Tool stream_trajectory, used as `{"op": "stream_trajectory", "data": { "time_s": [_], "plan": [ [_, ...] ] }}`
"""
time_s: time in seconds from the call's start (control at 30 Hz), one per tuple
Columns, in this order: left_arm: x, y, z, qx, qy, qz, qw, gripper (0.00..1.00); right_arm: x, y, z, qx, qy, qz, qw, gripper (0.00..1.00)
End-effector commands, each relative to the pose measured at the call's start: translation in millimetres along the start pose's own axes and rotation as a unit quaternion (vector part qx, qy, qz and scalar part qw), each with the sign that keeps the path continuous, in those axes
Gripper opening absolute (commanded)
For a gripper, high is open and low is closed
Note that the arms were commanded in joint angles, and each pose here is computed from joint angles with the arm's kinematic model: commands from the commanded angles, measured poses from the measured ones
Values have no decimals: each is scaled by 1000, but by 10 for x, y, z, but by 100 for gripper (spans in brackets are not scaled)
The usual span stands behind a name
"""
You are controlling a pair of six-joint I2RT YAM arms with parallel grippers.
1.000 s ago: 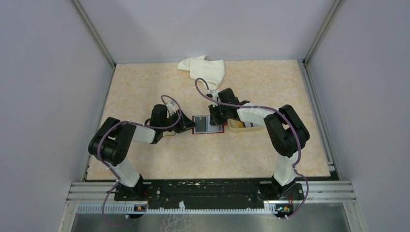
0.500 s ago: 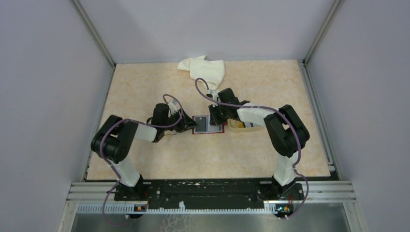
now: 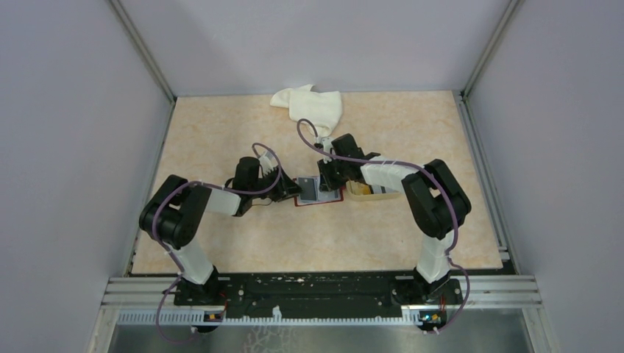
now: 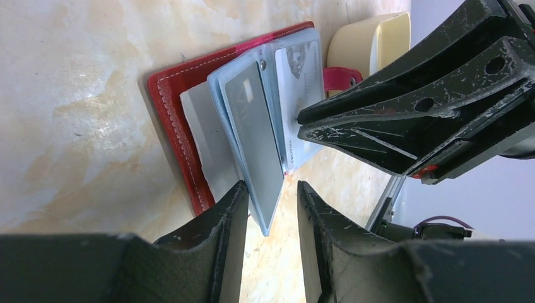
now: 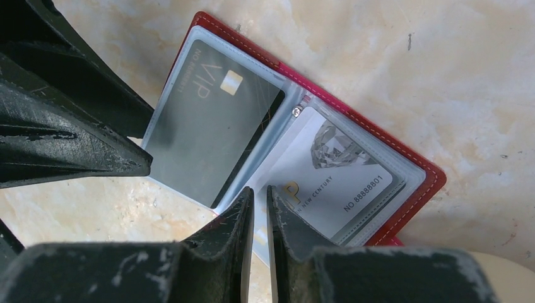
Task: Put the credit cards into the card holder
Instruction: Turn over the card slot in the card holder.
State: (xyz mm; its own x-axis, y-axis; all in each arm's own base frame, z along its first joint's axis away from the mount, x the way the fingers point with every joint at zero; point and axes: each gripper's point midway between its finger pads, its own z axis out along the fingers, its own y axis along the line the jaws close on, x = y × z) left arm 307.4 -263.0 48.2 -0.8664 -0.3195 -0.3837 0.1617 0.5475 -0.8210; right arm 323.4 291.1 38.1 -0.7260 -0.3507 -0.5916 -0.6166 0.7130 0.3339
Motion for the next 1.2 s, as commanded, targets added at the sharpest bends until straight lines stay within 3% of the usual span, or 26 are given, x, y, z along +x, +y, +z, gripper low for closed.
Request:
{"op": "stream_trajectory", "data": {
  "time_s": [0.0,0.53,0.9,1.17],
  "plan": [
    [-92,-256,-17,41,-9,22,999,40,-277,106,-104,-20,-34,-6,999,14],
    [-121,-424,-51,67,-10,33,997,43,-455,214,-340,-79,-63,13,995,17],
    [-67,-584,43,108,4,34,994,43,-315,313,-276,-164,-36,81,982,37],
    [-55,-643,60,119,6,37,992,43,-313,232,-275,-169,-36,112,979,40]
  ]
}}
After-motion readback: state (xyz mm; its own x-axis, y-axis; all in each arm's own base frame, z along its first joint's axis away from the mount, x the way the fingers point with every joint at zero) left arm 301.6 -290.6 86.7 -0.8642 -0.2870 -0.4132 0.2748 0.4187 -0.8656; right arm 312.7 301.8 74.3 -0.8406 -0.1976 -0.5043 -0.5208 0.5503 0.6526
